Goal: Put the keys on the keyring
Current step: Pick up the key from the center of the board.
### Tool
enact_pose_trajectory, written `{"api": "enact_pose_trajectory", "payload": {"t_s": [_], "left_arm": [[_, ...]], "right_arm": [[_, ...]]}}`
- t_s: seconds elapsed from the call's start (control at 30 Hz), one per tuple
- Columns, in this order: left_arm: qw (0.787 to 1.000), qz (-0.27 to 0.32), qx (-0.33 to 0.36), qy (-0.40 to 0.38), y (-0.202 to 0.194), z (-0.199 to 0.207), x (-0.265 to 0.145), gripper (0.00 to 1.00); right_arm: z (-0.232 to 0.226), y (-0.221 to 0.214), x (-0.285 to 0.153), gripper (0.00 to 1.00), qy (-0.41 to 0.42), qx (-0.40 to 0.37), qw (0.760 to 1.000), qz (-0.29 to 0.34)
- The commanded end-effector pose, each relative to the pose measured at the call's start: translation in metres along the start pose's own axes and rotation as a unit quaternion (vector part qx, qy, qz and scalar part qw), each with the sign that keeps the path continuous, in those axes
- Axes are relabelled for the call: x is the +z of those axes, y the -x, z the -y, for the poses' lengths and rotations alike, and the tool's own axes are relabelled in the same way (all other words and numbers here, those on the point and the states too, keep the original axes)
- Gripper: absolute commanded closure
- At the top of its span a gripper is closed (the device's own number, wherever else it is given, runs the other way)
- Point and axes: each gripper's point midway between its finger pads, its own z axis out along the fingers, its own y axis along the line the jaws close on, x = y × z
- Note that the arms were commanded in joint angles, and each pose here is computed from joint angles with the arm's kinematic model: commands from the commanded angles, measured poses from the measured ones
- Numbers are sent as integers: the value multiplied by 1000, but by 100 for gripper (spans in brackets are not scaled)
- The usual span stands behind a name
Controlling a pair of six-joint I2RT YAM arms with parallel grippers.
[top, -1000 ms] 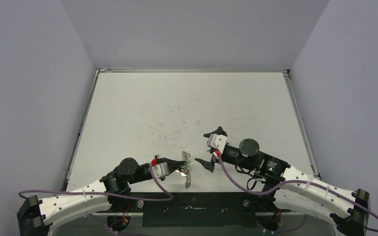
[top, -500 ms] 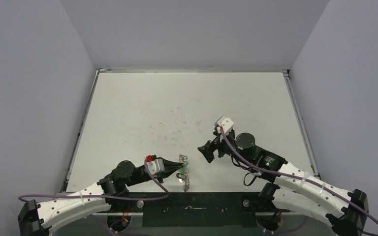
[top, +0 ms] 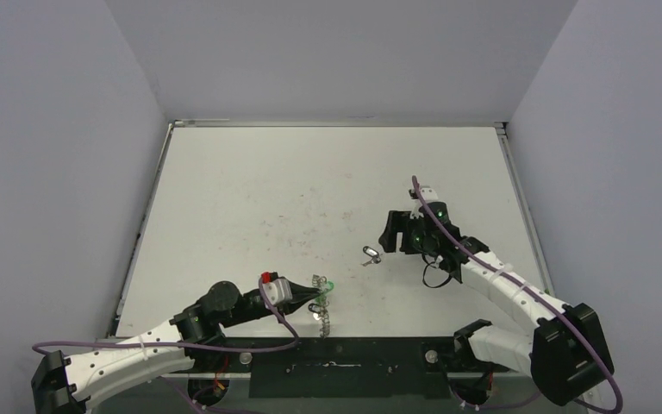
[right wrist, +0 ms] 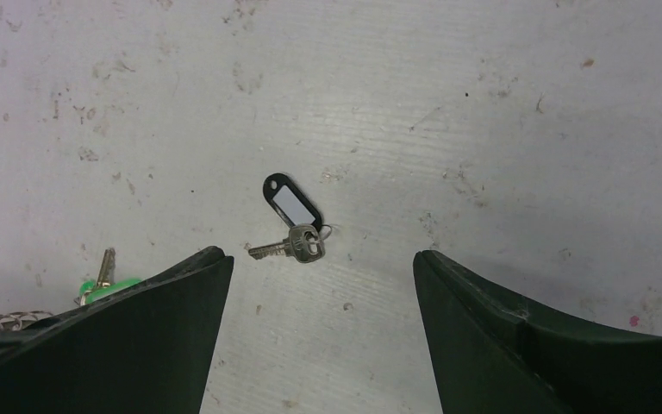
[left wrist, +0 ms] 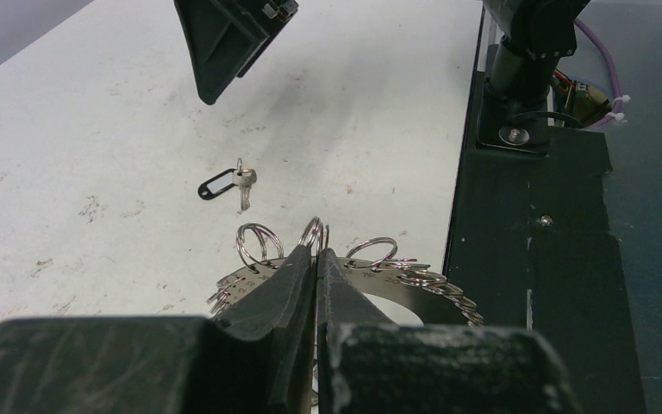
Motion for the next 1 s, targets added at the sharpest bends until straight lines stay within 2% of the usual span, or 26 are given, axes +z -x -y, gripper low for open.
{"api": "enact_pose_trajectory", "payload": {"t_s": [0.0, 0.27, 0.5, 0.57, 0.67, 0.77, 0.87, 0.97], "left_arm": [[999, 43, 8, 1, 31, -1, 3, 100], [999, 39, 13, 4, 28, -3, 4, 100], [999, 33, 21, 4, 25, -4, 5, 100], [999, 32, 22, 4, 24, -4, 5, 100], [999, 33, 23, 4, 25, -3, 5, 100], [999, 34, 23, 4, 25, -3, 4, 100], [999, 35, 23, 5, 24, -3, 3, 100], [999, 33, 23, 7, 24, -4, 3, 100]], "right_arm": [[-8, 11, 8, 25, 35, 71, 997, -11], [-10, -4, 35, 39, 47, 129, 988, -68], [1, -27, 54, 51, 18, 154, 982, -108], [3, -32, 59, 60, 15, 159, 980, -115], [4, -33, 65, 67, 14, 166, 979, -113], [5, -32, 68, 86, 13, 169, 979, -111], [3, -27, 65, 100, 14, 166, 980, -106], [3, -21, 58, 100, 11, 152, 983, -101]]}}
